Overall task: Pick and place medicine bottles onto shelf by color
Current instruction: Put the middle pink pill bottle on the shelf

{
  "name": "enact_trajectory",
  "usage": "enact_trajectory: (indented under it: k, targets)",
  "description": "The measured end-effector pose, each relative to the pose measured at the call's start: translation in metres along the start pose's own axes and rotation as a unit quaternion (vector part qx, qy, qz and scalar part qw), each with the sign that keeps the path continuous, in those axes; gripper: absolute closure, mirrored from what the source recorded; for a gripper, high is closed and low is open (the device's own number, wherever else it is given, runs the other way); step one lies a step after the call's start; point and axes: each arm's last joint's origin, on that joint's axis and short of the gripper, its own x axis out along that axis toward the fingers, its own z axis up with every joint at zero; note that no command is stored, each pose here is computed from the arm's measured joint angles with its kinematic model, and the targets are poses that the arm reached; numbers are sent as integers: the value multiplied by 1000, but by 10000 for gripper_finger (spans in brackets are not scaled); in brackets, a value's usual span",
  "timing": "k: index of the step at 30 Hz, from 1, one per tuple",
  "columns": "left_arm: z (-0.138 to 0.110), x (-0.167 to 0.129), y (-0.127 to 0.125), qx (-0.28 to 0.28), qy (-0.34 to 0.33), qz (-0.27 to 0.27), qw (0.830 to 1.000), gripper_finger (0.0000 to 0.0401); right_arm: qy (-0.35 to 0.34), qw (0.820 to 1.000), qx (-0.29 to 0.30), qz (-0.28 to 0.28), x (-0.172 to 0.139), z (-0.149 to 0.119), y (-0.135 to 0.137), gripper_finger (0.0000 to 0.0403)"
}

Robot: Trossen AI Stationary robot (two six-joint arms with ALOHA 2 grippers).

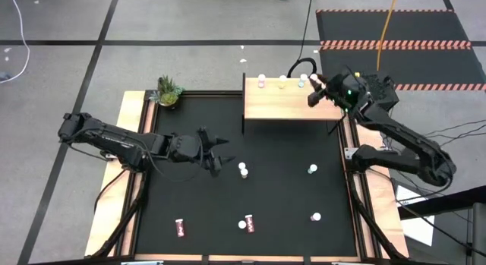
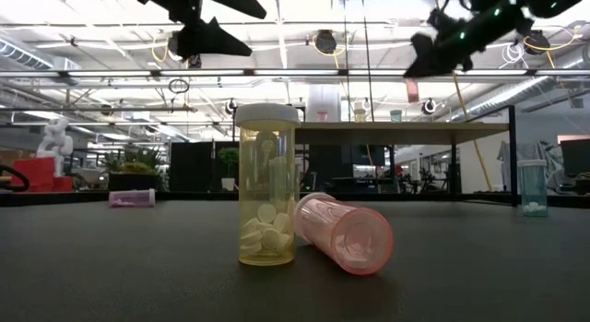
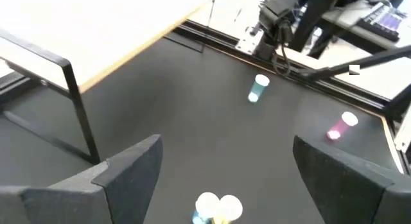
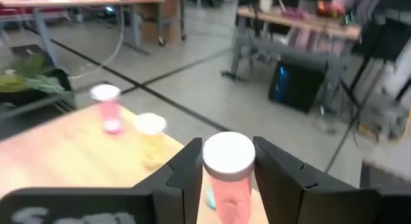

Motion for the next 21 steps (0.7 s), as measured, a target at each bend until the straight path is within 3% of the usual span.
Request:
enact_trajectory:
  k: [11, 21]
  targets:
    - [-1, 1, 3, -13, 9, 9, 1000, 52, 56, 996, 67, 8, 29, -23, -51, 286]
    - [-2, 2, 7, -8, 13, 22, 1000, 52, 69, 995, 71, 9, 35, -30, -61, 286]
